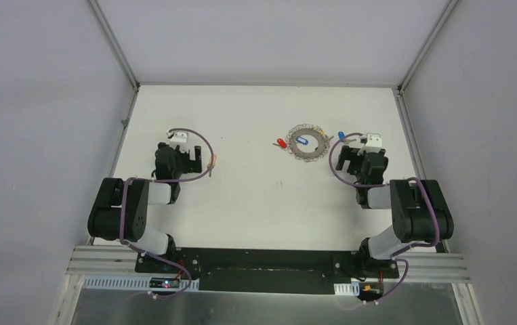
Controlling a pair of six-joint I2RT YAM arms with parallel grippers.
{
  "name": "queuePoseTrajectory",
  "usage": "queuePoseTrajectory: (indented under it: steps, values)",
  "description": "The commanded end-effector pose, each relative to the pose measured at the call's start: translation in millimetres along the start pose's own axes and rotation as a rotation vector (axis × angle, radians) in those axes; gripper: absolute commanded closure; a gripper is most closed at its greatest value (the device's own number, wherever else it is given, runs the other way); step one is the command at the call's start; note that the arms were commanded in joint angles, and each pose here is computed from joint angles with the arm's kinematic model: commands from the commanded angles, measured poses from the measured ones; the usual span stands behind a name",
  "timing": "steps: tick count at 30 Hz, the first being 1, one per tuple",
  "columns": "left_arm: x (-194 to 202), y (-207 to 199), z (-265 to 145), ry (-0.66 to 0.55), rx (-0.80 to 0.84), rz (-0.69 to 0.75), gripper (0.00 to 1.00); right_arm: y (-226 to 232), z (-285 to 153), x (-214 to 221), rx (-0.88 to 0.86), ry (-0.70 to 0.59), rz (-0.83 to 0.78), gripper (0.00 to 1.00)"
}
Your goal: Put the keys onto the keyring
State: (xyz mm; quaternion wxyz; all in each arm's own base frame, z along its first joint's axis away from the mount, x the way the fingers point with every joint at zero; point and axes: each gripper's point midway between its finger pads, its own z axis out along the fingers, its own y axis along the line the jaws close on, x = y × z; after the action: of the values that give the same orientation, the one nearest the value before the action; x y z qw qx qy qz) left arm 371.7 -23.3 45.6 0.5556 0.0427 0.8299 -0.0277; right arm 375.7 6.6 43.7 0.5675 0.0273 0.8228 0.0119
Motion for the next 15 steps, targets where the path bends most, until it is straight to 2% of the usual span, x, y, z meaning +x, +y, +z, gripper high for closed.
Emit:
queuePoseTrajectory:
  steps: [1,15]
  values:
    - [-23.2,-0.6,5.4,-0.071,0.012,0.013,0.01,2.6,4.9,-21.0,-0.023,-0.059,-0.006,0.0]
    - [-23.6,-0.3,4.9,-0.074,0.011,0.013,0.01,2.6,4.6,-22.9,-0.023,-0.062,-0.006,0.0]
